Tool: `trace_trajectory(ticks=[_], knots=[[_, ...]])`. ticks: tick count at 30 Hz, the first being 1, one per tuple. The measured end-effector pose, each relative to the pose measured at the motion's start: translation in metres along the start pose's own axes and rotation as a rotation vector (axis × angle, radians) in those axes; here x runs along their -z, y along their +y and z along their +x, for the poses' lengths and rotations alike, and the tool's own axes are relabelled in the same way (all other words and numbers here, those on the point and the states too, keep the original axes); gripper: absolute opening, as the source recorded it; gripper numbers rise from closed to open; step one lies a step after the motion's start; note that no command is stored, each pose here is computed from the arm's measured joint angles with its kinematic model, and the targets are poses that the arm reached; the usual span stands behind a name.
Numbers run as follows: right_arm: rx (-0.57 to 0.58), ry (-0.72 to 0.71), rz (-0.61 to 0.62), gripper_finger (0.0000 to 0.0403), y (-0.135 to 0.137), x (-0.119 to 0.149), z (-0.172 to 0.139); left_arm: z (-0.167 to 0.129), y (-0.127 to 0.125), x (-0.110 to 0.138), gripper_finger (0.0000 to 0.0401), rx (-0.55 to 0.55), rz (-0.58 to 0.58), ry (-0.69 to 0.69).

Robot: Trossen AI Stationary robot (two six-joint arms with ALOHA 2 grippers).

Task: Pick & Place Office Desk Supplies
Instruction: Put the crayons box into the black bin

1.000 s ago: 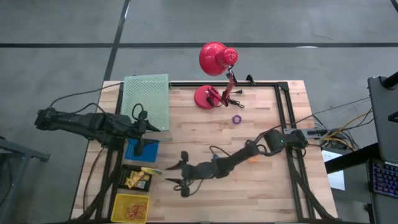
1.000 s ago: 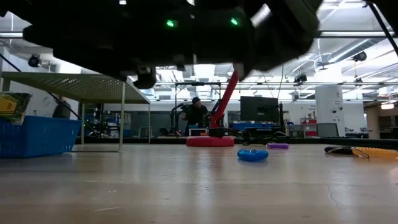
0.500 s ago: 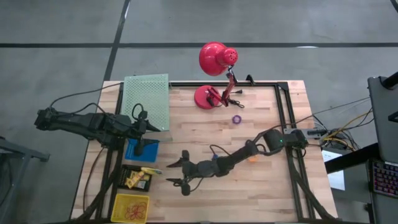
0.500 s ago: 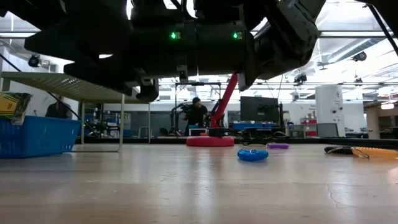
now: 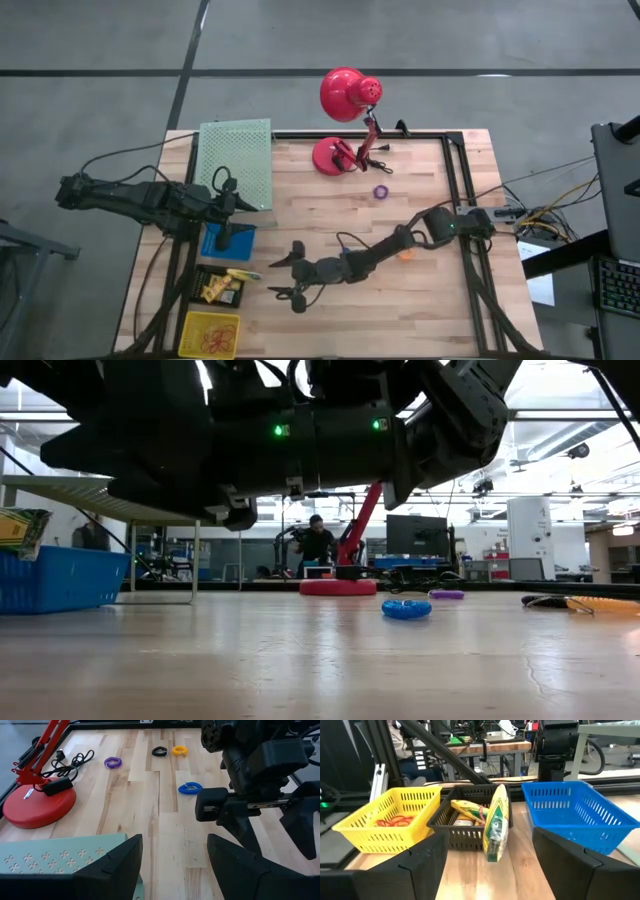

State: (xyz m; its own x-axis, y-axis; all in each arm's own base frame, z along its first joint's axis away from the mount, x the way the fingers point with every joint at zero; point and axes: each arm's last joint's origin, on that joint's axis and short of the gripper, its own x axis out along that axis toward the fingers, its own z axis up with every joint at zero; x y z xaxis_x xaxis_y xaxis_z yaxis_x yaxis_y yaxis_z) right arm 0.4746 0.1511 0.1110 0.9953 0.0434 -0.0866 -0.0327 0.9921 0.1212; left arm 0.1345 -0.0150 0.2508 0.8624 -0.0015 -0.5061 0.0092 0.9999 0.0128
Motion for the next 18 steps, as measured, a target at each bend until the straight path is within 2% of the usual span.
trace_trajectory(ticks=[5, 10, 18], knots=[[0.007, 0.001, 0.032, 0.0281, -0.003, 0.005, 0.005, 0.000, 0.000, 0.000, 0.0230, 0.000, 0.000, 0.000], [-0.006, 0.008, -0.024, 0.0287, -0.001, 0.022, 0.019, 0.000, 0.000, 0.000, 0.0230, 0.000, 0.000, 0.001], [0.004, -0.013, 0.000, 0.0292, -0.009, 0.024, 0.032, 0.000, 0.000, 0.000, 0.0230, 0.000, 0.000, 0.002]])
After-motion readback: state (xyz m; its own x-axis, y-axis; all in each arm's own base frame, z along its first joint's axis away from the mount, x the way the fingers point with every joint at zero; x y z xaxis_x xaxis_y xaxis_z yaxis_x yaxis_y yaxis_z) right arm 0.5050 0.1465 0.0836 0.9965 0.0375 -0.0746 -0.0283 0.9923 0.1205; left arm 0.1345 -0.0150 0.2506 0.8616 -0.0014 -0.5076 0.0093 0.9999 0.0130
